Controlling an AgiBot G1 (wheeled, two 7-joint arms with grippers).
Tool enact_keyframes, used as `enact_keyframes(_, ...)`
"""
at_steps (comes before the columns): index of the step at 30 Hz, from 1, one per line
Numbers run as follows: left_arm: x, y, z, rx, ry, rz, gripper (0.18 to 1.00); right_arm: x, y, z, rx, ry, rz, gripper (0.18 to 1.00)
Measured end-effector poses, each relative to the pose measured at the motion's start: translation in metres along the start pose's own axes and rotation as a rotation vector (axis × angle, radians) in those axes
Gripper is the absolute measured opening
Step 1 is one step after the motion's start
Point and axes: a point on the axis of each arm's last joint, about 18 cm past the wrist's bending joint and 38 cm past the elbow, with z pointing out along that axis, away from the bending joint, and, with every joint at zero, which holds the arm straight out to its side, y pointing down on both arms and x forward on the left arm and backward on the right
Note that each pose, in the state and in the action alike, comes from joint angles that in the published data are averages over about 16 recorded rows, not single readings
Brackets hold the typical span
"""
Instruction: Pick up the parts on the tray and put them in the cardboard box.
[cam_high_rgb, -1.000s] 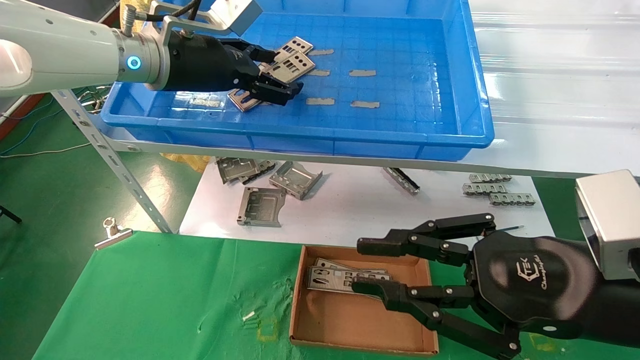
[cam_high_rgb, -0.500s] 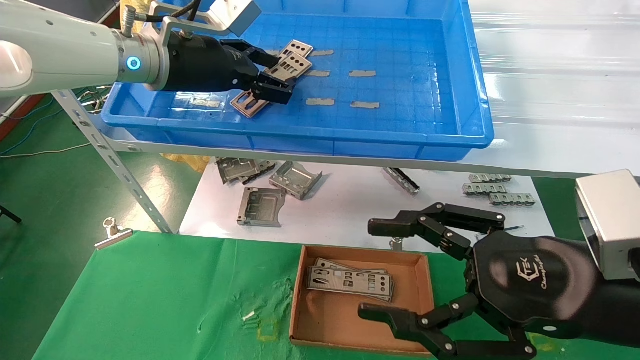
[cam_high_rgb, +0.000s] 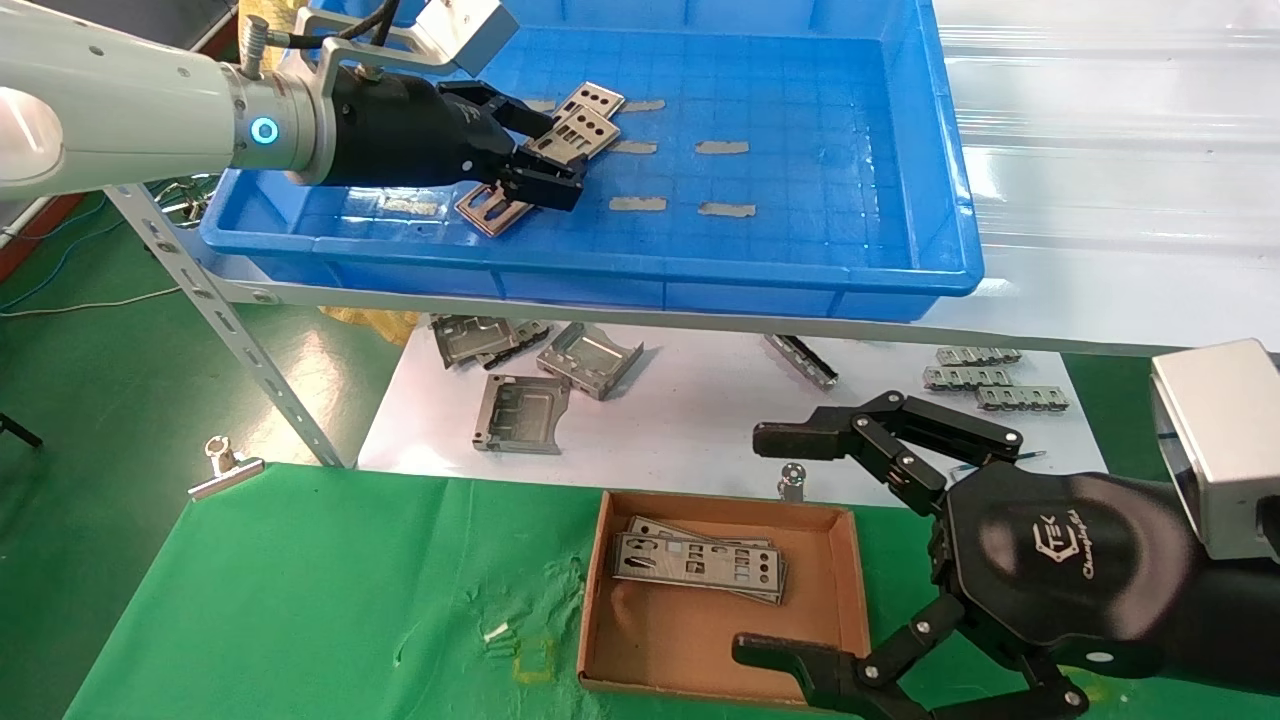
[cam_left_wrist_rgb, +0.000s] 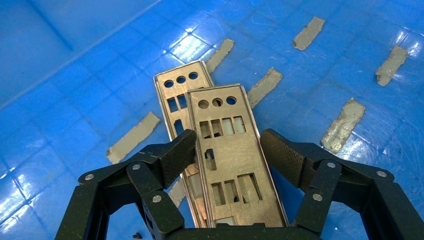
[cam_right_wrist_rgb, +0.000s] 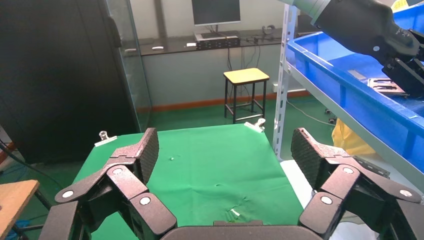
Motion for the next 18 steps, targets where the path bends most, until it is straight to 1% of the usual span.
enact_keyframes(5, -0.004, -0.008, -0.005, 0.020, -0.005, 0.013, 0.442, 0.000, 0.000, 0.000, 0.000, 0.000, 0.000, 0.977)
enact_keyframes(11, -0.009, -0.021, -0.014, 0.052, -0.006, 0.027, 0.439, 0.000, 0.000, 0.000, 0.000, 0.000, 0.000, 0.997)
enact_keyframes(18, -0.012, -0.033, -0.027, 0.096, 0.009, 0.038, 0.436, 0.000, 0.000, 0.000, 0.000, 0.000, 0.000, 1.001)
